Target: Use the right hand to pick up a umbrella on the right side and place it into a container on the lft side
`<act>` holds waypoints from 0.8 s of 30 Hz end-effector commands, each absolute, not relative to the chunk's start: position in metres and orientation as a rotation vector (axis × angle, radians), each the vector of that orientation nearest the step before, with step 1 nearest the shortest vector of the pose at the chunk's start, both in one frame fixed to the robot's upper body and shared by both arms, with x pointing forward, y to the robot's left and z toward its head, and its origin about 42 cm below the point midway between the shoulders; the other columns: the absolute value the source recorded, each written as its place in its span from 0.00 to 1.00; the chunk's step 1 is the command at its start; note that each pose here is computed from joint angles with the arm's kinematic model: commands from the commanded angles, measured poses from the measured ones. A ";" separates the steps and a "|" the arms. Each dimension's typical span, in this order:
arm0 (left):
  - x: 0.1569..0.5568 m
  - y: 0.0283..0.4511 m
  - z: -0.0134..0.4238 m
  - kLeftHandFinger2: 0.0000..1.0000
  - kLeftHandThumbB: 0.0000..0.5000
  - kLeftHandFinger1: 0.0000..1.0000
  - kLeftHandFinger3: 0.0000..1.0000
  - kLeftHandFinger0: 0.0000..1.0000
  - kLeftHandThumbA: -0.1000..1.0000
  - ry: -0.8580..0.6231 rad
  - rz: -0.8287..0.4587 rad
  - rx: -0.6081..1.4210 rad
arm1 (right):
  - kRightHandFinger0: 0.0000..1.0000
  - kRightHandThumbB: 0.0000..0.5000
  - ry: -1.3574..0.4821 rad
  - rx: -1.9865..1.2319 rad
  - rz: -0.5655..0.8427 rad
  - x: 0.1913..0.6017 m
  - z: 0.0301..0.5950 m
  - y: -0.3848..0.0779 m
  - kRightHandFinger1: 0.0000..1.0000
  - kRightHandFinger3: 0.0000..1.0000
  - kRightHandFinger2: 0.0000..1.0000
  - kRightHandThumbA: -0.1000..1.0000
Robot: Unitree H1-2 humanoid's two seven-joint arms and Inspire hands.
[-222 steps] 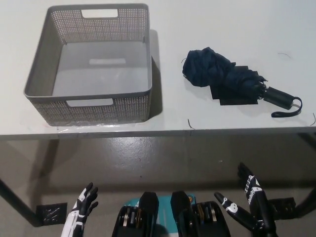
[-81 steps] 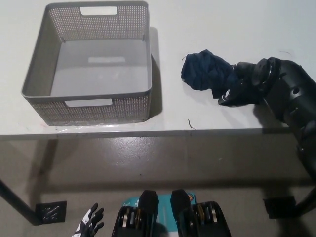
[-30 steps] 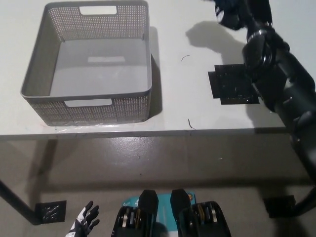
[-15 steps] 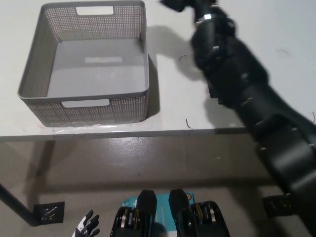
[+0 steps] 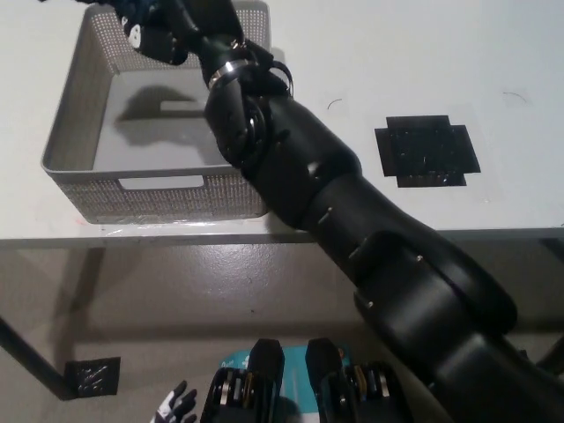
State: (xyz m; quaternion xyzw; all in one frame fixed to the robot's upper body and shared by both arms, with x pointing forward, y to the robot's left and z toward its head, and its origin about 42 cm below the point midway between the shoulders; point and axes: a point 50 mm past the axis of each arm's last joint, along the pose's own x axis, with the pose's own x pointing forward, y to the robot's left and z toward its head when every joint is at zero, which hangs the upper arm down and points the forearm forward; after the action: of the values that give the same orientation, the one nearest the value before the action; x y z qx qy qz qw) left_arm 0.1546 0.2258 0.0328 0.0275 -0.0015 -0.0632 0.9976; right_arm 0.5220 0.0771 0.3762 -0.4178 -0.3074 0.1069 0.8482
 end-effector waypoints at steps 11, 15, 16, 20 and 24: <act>0.145 0.201 0.048 1.00 0.32 1.00 1.00 1.00 1.00 -0.047 -0.213 0.076 | 0.17 0.55 -0.627 -0.925 0.167 0.528 0.395 0.078 0.24 0.61 0.43 0.03; 0.149 0.198 0.051 1.00 0.38 1.00 1.00 1.00 1.00 -0.044 -0.245 0.089 | 1.00 0.81 -0.440 -0.948 0.280 0.541 0.389 0.063 1.00 1.00 1.00 0.58; 0.150 0.198 0.052 1.00 0.38 1.00 1.00 1.00 1.00 -0.049 -0.265 0.093 | 1.00 0.95 -0.428 -0.967 0.279 0.544 0.388 0.058 1.00 1.00 1.00 0.64; 0.157 0.193 0.055 1.00 0.43 1.00 1.00 1.00 1.00 -0.039 -0.323 0.084 | 1.00 1.00 -0.412 -0.972 0.236 0.558 0.380 0.024 1.00 1.00 1.00 0.79; 0.161 0.186 0.054 1.00 0.44 1.00 1.00 1.00 1.00 -0.040 -0.367 0.088 | 1.00 1.00 -0.404 -0.998 0.217 0.566 0.374 -0.002 1.00 1.00 1.00 0.88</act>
State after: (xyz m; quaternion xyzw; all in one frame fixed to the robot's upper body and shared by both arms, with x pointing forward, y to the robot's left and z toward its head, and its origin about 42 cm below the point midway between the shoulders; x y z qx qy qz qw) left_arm 0.1586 0.1931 0.0478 0.0402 -0.0149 -0.1490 0.9879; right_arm 0.5566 0.0155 0.3480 -0.4729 -0.1773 0.1108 0.8559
